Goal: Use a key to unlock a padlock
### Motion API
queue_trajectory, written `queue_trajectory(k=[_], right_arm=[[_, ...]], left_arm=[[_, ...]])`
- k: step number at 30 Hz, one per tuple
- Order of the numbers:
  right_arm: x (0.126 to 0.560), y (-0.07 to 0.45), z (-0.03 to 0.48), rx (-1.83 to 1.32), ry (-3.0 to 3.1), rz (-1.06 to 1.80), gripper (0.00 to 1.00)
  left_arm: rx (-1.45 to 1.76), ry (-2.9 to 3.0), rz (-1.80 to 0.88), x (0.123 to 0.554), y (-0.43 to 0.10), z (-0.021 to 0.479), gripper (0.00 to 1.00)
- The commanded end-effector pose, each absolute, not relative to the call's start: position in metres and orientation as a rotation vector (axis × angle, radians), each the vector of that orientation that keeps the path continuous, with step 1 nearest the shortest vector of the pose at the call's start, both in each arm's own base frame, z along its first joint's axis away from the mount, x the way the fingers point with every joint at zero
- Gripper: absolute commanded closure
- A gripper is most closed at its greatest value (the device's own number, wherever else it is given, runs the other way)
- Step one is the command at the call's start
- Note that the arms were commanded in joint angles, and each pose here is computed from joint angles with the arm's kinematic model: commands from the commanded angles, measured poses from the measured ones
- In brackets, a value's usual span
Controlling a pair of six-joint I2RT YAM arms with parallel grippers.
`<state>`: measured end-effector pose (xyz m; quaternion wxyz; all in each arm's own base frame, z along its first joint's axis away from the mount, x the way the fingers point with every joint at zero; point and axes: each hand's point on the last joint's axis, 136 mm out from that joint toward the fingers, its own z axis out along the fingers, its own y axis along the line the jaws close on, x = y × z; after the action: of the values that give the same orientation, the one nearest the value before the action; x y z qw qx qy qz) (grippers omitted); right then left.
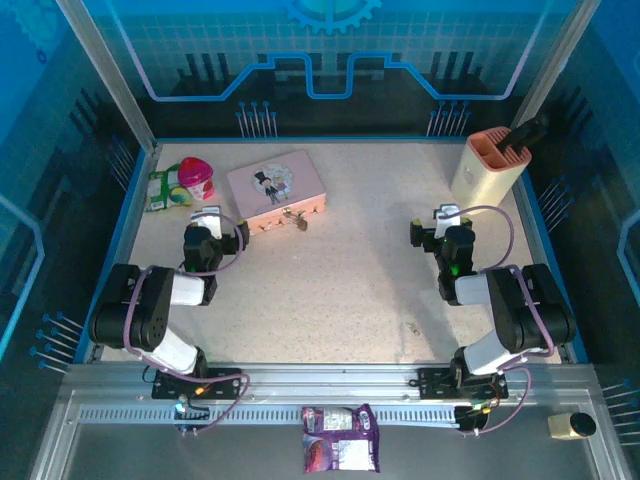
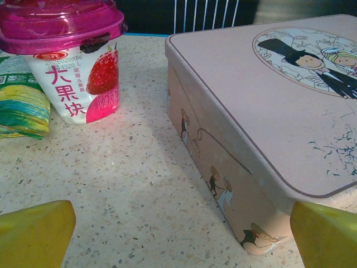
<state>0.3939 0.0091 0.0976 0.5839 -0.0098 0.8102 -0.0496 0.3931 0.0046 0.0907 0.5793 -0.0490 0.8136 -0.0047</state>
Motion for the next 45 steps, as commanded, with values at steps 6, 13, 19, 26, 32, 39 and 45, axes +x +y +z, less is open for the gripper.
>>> queue_trajectory(k=[6, 13, 19, 26, 32, 39, 45], right_arm=[[0.396, 0.009, 0.101, -0.016, 1.876, -0.131, 0.0], [0.396, 0.009, 0.101, -0.014, 1.877, -0.131, 0.0], [0.396, 0.009, 0.101, -0.017, 1.877, -0.13, 0.0], [0.396, 0.009, 0.101, -0.016, 1.877, -0.131, 0.0], [0.396, 0.009, 0.101, -0.017, 1.876, -0.131, 0.0], [0.396, 0.015, 0.101, -0.049, 1.871, -0.126, 0.0], [0.387, 0.035, 0.108, -0.16, 1.82, -0.083, 0.0]], left_arm=[[-0.113, 1.887, -0.034, 0.398, 0.003, 0.097, 0.01], [-0.113, 1.887, -0.034, 0.398, 0.003, 0.097, 0.01], [-0.114, 1.887, -0.034, 0.398, 0.004, 0.097, 0.01], [-0.115, 1.887, -0.034, 0.398, 0.003, 0.097, 0.01], [-0.098, 1.876, -0.035, 0.395, 0.001, 0.097, 0.01], [-0.067, 1.765, -0.048, 0.378, -0.004, 0.108, 0.01], [0.021, 1.67, -0.038, 0.357, -0.02, 0.128, 0.01]])
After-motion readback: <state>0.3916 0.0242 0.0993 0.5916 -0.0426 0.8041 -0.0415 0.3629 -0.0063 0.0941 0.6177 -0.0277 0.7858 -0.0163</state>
